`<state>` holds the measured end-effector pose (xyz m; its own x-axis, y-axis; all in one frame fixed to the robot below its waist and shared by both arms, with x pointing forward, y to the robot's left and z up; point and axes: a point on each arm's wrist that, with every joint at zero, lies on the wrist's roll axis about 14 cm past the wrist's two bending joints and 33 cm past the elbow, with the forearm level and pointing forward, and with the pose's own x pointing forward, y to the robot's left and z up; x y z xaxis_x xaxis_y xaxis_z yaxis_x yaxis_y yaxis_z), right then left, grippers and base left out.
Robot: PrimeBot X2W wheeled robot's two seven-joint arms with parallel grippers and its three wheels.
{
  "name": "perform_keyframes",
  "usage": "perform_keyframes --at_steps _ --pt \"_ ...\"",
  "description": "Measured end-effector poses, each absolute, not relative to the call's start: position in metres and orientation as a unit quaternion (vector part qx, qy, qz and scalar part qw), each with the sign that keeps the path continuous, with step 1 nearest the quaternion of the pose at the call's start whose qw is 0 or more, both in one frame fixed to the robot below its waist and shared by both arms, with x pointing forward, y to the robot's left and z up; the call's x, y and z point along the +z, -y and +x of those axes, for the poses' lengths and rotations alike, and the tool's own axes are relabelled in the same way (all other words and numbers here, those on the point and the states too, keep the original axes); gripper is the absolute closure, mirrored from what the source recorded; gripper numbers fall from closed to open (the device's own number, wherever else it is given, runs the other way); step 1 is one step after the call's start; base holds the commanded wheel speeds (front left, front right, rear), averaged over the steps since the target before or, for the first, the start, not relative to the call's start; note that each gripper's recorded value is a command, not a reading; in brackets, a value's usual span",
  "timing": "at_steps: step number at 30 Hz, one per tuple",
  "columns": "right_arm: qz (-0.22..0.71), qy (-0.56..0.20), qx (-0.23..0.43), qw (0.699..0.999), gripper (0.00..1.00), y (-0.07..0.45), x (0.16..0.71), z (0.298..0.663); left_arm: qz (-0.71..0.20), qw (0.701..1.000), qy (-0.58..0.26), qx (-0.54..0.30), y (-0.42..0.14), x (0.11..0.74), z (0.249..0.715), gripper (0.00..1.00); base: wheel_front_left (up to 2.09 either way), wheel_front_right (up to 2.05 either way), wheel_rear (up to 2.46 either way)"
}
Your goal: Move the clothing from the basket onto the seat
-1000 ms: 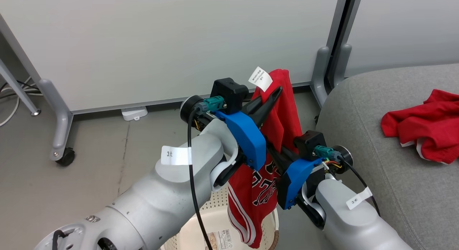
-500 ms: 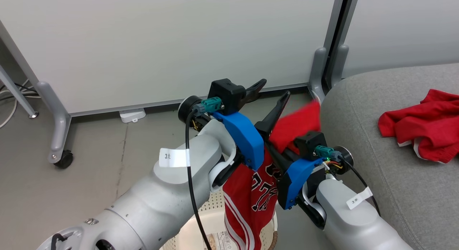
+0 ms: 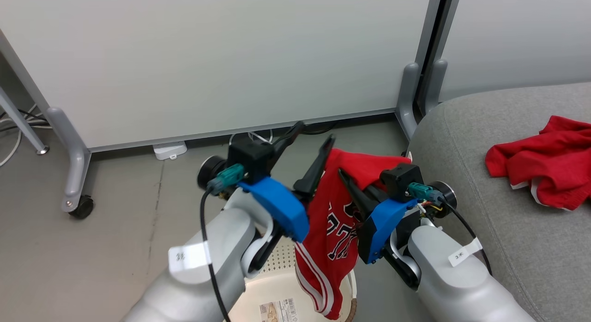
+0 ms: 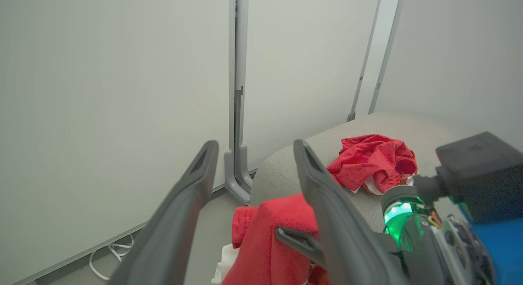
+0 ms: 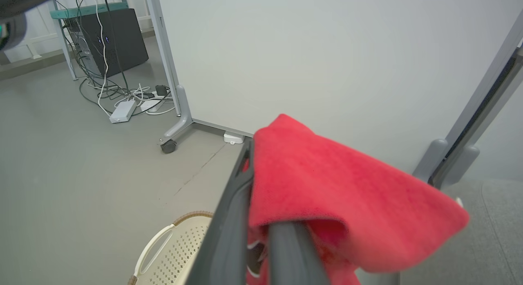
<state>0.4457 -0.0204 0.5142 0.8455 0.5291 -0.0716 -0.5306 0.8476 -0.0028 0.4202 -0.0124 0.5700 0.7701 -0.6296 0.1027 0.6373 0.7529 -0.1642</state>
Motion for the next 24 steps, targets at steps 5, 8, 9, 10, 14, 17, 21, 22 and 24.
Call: perform_keyframes --at_steps 5,8,9,10,14,17,21,22,24 --pt "-0.012 -0.028 0.276 0.961 1.0 0.021 0.518 0.446 -0.091 0.945 0.022 -0.313 -0.008 0.554 0.414 0.0 0.0 0.0 0.0" --pt "-0.011 -0.026 0.276 0.961 1.0 0.021 0.518 0.446 -0.083 0.951 0.021 -0.299 -0.02 0.544 0.41 0.0 0.0 0.0 0.0" --pt "-0.011 -0.026 0.275 0.961 1.0 0.021 0.518 0.446 -0.083 0.953 0.019 -0.292 -0.025 0.541 0.41 0.0 0.0 0.0 0.0" --pt "-0.011 -0.026 0.275 0.961 1.0 0.021 0.518 0.446 -0.081 0.955 0.017 -0.286 -0.03 0.537 0.408 0.0 0.0 0.0 0.0" --pt "-0.011 -0.024 0.274 0.961 1.0 0.023 0.518 0.445 -0.079 0.963 0.004 -0.257 -0.049 0.519 0.404 0.0 0.0 0.0 0.0" --pt "-0.01 -0.025 0.271 0.962 1.0 0.025 0.516 0.444 -0.083 0.967 -0.011 -0.239 -0.059 0.505 0.399 0.0 0.0 0.0 0.0" --pt "-0.008 -0.025 0.267 0.963 1.0 0.027 0.516 0.444 -0.085 0.973 -0.021 -0.215 -0.072 0.494 0.396 0.0 0.0 0.0 0.0" --pt "-0.007 -0.025 0.266 0.964 1.0 0.028 0.516 0.444 -0.085 0.974 -0.022 -0.211 -0.074 0.492 0.395 0.0 0.0 0.0 0.0" --pt "-0.007 -0.026 0.265 0.964 1.0 0.029 0.515 0.444 -0.084 0.975 -0.024 -0.206 -0.077 0.49 0.393 0.0 0.0 0.0 0.0"
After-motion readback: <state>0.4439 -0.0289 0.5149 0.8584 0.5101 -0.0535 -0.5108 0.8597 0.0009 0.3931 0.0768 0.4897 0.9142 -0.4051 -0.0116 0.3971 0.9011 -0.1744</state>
